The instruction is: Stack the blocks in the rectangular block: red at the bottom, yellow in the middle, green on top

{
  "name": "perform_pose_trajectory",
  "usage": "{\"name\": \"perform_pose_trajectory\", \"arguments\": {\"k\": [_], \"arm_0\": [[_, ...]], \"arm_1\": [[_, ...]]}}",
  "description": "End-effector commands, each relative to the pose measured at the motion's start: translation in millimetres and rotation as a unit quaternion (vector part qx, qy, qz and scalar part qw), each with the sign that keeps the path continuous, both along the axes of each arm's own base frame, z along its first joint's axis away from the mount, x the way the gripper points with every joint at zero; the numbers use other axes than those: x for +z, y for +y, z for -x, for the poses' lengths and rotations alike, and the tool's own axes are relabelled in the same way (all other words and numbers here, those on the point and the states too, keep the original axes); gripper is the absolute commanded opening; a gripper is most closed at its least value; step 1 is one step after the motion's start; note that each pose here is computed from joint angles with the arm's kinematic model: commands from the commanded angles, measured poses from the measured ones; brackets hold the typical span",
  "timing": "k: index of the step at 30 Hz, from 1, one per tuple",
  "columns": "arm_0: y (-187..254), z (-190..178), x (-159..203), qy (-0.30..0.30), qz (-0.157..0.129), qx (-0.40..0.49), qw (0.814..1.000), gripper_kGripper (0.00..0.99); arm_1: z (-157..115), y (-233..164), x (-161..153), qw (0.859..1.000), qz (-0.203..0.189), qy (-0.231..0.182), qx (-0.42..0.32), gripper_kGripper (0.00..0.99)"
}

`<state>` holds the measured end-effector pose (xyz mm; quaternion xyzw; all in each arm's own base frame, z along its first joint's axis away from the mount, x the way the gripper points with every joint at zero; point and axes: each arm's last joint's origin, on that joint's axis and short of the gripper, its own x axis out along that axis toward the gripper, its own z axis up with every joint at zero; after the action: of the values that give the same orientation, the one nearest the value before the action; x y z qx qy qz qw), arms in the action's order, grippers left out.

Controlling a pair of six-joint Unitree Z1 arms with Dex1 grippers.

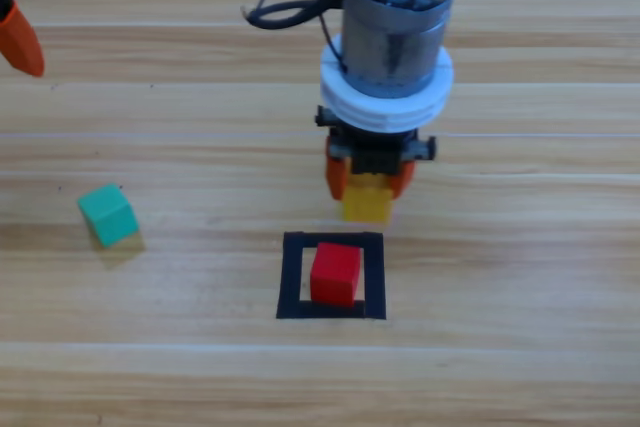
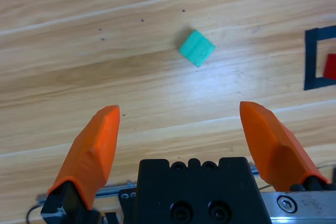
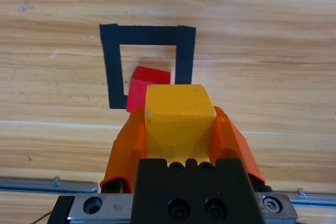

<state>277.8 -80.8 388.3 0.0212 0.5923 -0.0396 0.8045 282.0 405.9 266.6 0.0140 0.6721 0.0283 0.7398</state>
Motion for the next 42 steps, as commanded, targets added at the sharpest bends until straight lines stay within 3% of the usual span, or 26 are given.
{"name": "perform_pose_trajectory", "arguments": {"k": [1, 6, 14, 42], "arm_0": [[27, -4, -14, 0.015, 0.019, 0.020, 0.999, 0.977], [36, -2, -21, 0.017, 0.026, 0.002, 1.000, 0.976], [47, -3, -36, 0.027, 0.065, -0.038, 0.997, 0.990], [47, 3, -65, 0.039, 0.092, -0.060, 0.993, 0.990]], "arm_1": [[9, 31, -49, 0.999, 0.045, 0.020, 0.012, 0.000], [9, 37, -62, 0.998, 0.050, 0.024, 0.008, 0.000], [13, 43, -63, 0.999, 0.045, 0.021, 0.012, 0.000], [22, 52, -79, 0.998, 0.054, 0.037, 0.022, 0.000]]}}
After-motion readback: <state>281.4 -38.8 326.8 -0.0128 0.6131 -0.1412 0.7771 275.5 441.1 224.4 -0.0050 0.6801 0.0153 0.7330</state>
